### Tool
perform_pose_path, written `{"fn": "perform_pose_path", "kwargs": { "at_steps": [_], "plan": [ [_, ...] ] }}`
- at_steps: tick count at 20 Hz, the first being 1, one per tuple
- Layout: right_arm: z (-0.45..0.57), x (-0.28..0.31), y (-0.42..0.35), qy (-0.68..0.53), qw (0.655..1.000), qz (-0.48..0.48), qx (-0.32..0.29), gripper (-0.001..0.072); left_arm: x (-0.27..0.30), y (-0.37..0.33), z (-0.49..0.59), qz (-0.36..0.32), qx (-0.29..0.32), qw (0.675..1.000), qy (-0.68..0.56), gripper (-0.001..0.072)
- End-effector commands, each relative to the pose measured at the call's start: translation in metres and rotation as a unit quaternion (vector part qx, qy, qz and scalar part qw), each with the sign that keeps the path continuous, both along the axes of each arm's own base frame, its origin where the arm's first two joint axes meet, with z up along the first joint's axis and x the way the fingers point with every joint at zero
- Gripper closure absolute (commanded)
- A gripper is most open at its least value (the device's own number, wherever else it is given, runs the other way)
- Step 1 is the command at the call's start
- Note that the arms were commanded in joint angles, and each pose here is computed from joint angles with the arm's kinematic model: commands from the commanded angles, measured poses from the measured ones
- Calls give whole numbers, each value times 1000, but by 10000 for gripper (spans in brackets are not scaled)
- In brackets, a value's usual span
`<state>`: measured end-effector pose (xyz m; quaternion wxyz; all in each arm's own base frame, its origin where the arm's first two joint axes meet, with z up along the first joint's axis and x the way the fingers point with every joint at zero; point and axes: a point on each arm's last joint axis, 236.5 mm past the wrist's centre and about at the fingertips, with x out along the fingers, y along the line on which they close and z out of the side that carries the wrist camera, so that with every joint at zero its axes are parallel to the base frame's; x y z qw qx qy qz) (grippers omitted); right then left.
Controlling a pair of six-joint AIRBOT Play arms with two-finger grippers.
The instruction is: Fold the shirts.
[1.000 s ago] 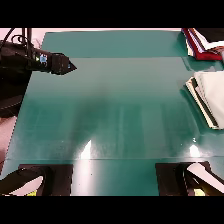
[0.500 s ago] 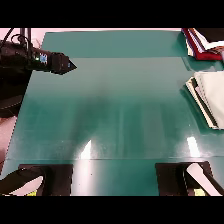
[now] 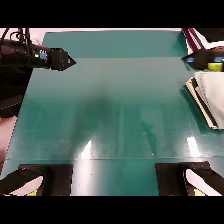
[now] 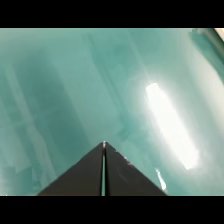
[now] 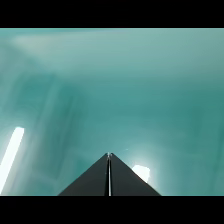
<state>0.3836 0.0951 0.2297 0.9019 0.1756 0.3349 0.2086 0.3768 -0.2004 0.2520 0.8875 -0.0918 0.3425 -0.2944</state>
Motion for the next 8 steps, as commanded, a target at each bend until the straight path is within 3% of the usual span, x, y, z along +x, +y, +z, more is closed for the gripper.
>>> {"fn": "perform_pose_path", "kwargs": {
  "at_steps": [1, 8],
  "plan": [
    [-10, -6, 59, 7, 997, 74, 4, 693, 7, 1, 9, 10, -10, 1000, -20, 683],
    [-18, -2, 63, 17, 997, 77, 5, 693, 19, 2, 22, 27, -25, 998, -51, 683]
  ]
}}
